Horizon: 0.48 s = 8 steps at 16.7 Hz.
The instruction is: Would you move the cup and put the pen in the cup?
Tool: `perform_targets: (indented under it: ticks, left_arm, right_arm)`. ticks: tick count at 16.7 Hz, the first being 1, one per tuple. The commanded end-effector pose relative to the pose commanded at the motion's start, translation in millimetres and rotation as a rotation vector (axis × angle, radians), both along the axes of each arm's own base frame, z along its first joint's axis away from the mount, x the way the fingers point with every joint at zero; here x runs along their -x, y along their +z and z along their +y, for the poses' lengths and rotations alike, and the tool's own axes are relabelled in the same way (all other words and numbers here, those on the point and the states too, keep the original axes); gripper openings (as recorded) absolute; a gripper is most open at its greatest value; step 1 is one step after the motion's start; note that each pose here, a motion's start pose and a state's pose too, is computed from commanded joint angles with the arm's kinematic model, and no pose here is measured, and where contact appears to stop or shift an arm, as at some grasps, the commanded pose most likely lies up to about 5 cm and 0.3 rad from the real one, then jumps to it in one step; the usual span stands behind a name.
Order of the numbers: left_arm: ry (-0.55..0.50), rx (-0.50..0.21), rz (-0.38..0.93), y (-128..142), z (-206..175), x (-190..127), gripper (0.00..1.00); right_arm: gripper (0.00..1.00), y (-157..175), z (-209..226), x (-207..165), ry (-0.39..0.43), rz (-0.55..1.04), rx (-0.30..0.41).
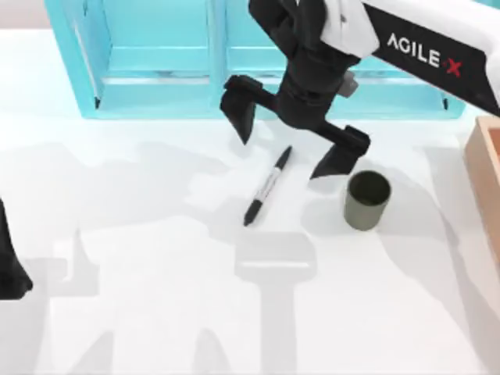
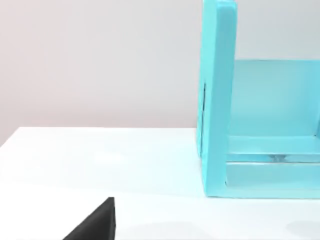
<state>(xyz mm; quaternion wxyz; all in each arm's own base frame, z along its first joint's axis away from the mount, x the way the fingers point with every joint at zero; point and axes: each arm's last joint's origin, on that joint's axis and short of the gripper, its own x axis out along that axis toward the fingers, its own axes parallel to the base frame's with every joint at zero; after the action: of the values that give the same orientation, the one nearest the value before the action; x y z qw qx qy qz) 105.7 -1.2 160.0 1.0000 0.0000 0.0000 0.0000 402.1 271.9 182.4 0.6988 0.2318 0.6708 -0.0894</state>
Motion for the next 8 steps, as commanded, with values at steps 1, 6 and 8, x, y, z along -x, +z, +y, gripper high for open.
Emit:
perform_targets:
  ticks: [1,6,8]
  left_arm:
    - [0.000,0.000,0.000,0.0,0.0,0.0,1.00]
    - [0.000,0.000,0.000,0.0,0.0,0.0,1.00]
    - [0.000,0.000,0.000,0.0,0.0,0.0,1.00]
  right_arm:
    - [1.00,-0.6,0.4,0.2,0.000,0.001,0.000]
    - [1.00,-6.9,0.5,-1.5,-0.001,0.003,0.002]
    - [1.00,-27.5,5.8,-4.2,0.000,0.004,0.002]
